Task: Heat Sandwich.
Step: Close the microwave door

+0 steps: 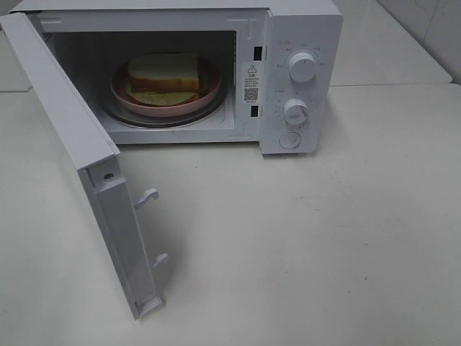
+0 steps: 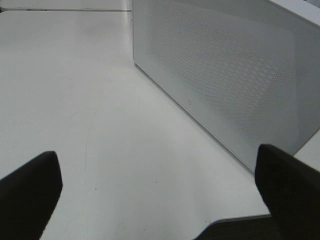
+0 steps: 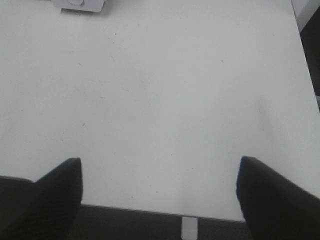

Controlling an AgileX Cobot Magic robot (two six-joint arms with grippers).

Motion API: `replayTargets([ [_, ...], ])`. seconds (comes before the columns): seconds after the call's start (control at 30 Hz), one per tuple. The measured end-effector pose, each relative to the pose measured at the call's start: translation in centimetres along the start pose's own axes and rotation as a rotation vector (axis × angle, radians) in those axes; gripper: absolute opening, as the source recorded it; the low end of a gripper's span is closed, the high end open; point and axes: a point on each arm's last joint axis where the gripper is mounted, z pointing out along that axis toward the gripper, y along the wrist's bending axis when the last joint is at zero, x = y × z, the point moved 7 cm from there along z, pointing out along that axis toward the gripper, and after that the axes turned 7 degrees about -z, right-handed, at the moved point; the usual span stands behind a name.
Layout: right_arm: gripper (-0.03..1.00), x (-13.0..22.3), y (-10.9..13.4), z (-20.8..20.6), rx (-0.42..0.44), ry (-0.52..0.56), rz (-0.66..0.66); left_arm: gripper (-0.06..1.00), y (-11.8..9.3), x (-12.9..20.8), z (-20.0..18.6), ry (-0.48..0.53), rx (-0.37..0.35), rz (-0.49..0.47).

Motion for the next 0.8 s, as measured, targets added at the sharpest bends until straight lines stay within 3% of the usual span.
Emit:
replayTargets([
  [0.2,0.77,0.66,1.17,0.25,-0.037,-0.031,0.073,0.97,0.00,0.00,0.00,0.000,0.000,0.000],
  [0.43,0.77,0.16,0.66,-0.09,0.036,-0.158,0.131,0.97,0.00,0.00,0.00,0.000,0.000,0.000],
  [0.8,0.77,0.14,0.52,-0.17,0.066,-0.190,0.129,0.97,0.00,0.00,0.00,0.000,0.000,0.000],
])
